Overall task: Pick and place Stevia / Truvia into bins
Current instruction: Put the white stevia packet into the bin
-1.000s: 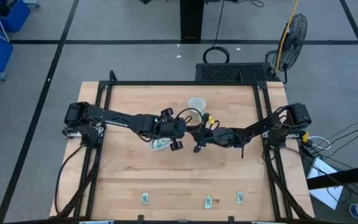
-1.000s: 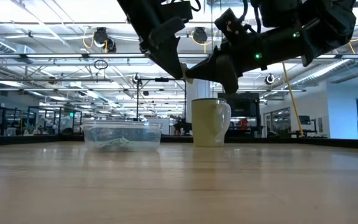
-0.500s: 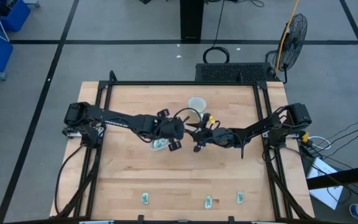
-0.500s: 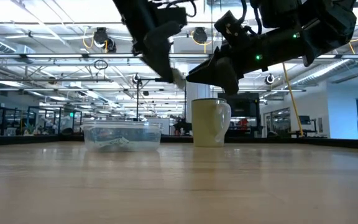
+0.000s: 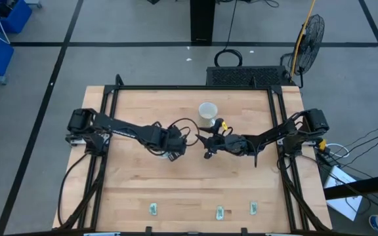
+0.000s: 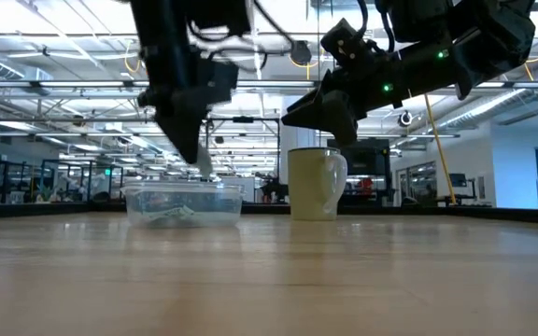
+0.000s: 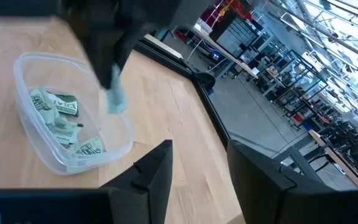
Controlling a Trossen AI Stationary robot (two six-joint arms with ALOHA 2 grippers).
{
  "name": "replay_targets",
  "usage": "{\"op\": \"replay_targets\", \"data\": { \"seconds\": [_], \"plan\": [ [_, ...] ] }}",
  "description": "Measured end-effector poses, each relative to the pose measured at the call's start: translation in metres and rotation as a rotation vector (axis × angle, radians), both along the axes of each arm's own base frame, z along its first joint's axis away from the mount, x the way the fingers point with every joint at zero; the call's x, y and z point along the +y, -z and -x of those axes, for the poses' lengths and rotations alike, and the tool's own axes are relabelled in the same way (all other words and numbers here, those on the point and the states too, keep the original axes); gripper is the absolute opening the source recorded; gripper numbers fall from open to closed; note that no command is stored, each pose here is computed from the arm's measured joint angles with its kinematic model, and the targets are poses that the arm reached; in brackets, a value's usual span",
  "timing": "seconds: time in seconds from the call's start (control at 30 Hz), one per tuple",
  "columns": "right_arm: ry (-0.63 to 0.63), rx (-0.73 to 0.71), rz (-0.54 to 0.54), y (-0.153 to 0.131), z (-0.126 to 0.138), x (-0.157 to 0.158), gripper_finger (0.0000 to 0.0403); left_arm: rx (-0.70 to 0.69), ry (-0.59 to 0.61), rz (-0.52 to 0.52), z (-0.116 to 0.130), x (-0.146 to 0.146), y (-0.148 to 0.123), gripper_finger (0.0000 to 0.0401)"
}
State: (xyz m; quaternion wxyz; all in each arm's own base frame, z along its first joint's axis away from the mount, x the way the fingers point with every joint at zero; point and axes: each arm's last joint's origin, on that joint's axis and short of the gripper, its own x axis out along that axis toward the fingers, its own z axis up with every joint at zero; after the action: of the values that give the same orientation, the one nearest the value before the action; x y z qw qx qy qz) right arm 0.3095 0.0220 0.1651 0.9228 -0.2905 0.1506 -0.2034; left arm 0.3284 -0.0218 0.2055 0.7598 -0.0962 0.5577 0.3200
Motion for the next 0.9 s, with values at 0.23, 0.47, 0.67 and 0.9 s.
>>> {"op": "replay_targets", "data": {
  "seconds": [0.23,0.47,0.67,0.9],
  "plan": [
    [-0.001,0.001,0.001,0.000,0.000,0.000,0.0150,0.020,0.038,0.009,0.006,0.000,0.020,0.0035],
    [-0.006,0.014,0.025,0.000,0.000,0.000,0.0147,0.002,0.080,0.018,0.004,0.000,0.023,0.0037],
    [-0.006,0.014,0.025,0.000,0.000,0.000,0.0150,0.003,0.088,0.016,0.003,0.003,0.022,0.0062],
    [-0.006,0.014,0.026,0.000,0.000,0.000,0.0147,-0.068,0.143,0.025,-0.005,0.001,0.021,0.0148]
  ]
}}
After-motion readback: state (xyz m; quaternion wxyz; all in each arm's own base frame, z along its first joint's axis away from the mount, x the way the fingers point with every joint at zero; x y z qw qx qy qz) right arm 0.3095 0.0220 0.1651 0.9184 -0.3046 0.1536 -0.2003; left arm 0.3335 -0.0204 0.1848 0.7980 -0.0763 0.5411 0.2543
